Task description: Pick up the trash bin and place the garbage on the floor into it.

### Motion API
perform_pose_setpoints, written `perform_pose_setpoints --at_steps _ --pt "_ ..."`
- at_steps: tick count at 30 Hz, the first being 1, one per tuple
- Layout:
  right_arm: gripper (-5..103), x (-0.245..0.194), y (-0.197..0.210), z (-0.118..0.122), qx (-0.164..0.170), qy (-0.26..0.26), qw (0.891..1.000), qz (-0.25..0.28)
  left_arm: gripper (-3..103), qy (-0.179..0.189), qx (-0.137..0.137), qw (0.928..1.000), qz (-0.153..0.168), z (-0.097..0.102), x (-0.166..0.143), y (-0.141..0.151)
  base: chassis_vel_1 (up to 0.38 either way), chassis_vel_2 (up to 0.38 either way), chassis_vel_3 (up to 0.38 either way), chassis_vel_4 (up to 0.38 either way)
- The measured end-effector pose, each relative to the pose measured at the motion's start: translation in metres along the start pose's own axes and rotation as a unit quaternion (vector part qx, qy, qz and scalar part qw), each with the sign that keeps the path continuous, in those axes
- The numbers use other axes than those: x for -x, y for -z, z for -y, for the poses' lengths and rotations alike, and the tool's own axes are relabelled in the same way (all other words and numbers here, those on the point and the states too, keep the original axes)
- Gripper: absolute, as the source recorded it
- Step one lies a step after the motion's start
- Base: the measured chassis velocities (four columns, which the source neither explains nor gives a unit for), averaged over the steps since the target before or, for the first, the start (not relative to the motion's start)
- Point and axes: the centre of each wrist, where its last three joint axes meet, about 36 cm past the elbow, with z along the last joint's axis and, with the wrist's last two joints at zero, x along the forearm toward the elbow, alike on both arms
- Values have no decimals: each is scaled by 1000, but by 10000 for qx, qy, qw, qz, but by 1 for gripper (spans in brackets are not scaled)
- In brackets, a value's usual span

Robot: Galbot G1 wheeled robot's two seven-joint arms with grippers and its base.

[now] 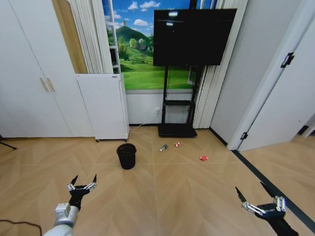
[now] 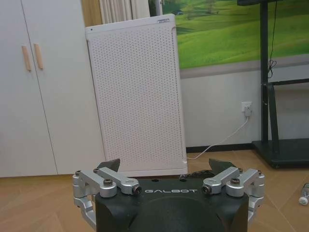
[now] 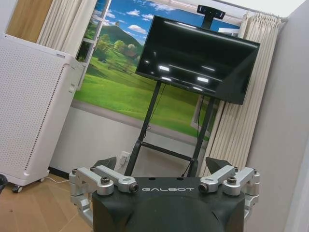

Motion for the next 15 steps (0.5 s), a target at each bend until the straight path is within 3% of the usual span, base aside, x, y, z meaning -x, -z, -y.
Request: perform_pose_setpoints --at_steps 15 --pt "100 0 1 -2 22 5 10000 50 100 -20 28 10000 82 -3 2 7 -346 350 347 -348"
